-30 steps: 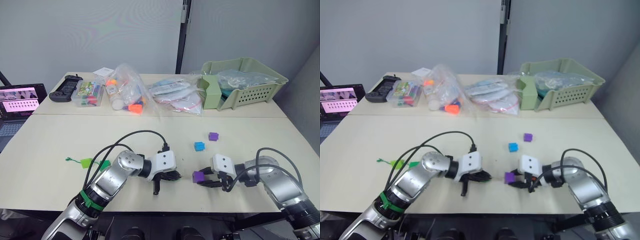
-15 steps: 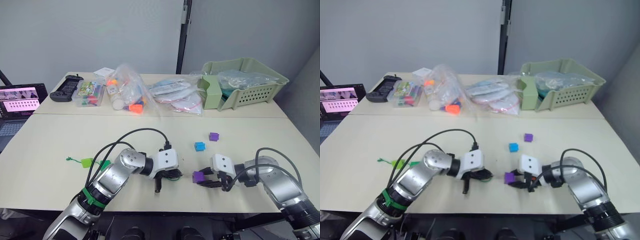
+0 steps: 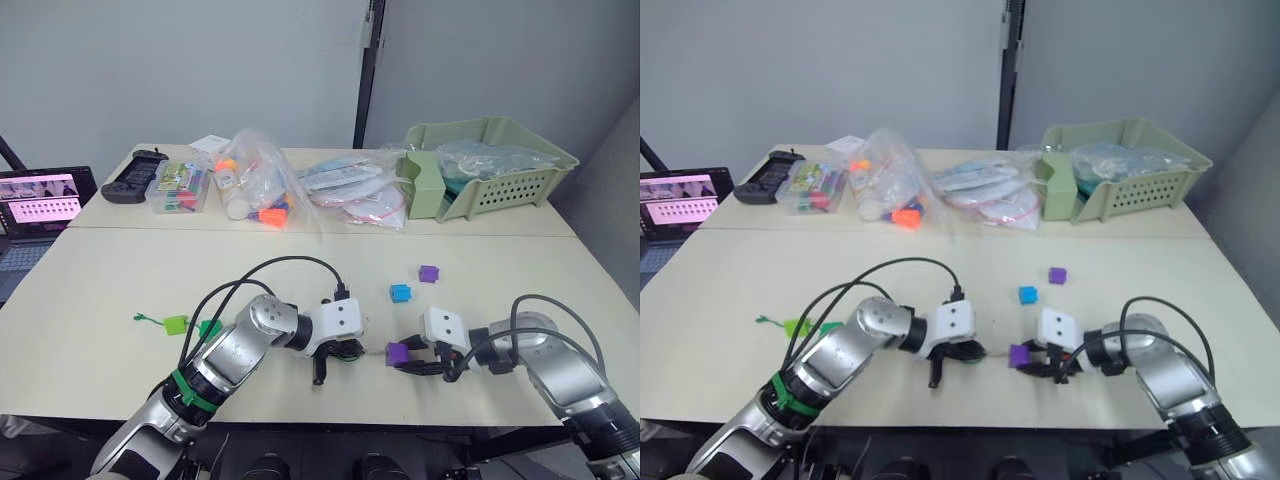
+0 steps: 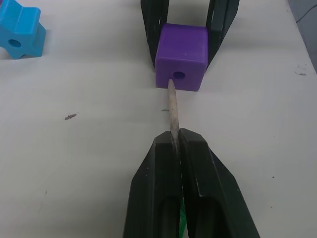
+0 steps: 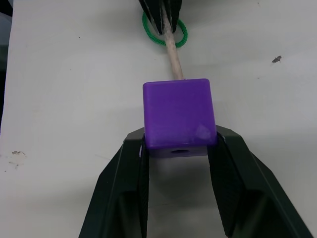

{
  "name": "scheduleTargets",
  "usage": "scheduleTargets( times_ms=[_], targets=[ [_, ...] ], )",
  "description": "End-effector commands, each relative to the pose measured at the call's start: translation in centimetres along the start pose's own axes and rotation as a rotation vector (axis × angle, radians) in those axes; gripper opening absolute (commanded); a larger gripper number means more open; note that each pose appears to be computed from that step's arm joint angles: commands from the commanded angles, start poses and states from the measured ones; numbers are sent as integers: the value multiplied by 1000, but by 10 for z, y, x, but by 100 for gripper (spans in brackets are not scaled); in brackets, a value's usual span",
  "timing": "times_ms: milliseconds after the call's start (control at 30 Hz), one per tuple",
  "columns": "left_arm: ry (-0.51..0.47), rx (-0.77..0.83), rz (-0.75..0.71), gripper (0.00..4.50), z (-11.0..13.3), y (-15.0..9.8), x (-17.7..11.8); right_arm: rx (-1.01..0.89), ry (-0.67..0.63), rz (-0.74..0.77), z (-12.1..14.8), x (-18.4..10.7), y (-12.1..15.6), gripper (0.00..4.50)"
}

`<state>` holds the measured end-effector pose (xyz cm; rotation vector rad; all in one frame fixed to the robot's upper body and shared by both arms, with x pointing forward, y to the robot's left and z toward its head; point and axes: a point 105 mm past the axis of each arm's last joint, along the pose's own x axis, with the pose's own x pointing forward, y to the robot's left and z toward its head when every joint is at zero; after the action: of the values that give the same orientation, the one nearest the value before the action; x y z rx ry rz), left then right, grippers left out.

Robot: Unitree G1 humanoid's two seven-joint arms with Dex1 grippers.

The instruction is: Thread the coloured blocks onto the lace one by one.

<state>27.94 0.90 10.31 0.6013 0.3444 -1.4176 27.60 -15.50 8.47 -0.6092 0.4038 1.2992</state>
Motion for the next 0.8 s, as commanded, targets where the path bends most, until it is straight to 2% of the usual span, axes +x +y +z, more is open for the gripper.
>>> scheduleTargets(
  times_ms=[33,167,800],
  targets=[
    [-33,-15,8,0,26,-3,-7,-7,7,5,0,3,4,117],
    [8,-25,13,0,25,-5,-14,-6,8,10,0,4,6,117],
    [50,-63,27,0,8,-1,-24,-11,19,23,-1,5,7,117]
  ],
)
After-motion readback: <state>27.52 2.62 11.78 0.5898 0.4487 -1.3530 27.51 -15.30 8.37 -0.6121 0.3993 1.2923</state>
